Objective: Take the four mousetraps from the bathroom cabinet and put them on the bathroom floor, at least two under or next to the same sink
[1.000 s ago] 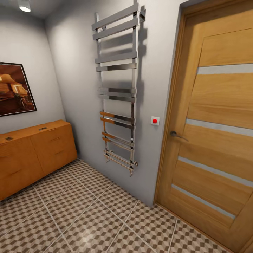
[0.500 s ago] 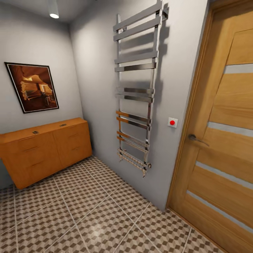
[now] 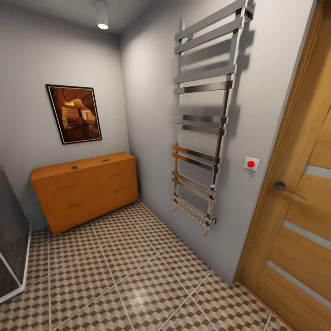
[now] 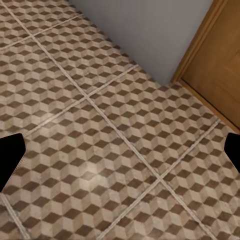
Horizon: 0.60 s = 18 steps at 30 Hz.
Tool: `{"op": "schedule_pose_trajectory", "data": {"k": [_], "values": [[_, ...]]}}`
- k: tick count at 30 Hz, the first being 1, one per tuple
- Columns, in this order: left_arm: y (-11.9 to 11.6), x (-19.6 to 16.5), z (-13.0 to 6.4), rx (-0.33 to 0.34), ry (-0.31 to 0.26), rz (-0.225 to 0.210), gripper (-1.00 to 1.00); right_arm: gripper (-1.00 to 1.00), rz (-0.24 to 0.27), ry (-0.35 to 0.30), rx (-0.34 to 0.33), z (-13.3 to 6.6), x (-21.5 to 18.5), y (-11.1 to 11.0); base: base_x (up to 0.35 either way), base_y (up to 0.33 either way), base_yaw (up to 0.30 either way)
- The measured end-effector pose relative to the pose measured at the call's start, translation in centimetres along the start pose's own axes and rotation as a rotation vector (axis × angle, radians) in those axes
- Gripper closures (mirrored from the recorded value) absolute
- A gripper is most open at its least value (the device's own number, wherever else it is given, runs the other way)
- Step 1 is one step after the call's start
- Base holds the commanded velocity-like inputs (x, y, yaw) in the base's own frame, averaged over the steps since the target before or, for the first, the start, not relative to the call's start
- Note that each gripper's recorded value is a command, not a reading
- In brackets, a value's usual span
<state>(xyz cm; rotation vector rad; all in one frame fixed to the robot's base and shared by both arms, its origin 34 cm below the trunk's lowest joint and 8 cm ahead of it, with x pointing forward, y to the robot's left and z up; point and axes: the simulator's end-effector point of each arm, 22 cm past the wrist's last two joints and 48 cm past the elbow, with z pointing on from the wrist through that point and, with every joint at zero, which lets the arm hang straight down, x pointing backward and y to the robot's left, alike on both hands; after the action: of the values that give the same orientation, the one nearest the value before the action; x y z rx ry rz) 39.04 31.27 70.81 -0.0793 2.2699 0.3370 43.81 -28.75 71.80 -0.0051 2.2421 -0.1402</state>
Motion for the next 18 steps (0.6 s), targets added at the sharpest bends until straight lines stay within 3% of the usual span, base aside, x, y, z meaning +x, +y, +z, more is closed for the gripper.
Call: {"op": "schedule_pose_trajectory", "data": {"k": [18], "values": [[-0.01,0.0,0.0,0.0,0.0,0.0,-1.0,-1.0,0.0,0.0,0.0,-0.01,0.01,0.0,0.0,0.0,0.286]]}}
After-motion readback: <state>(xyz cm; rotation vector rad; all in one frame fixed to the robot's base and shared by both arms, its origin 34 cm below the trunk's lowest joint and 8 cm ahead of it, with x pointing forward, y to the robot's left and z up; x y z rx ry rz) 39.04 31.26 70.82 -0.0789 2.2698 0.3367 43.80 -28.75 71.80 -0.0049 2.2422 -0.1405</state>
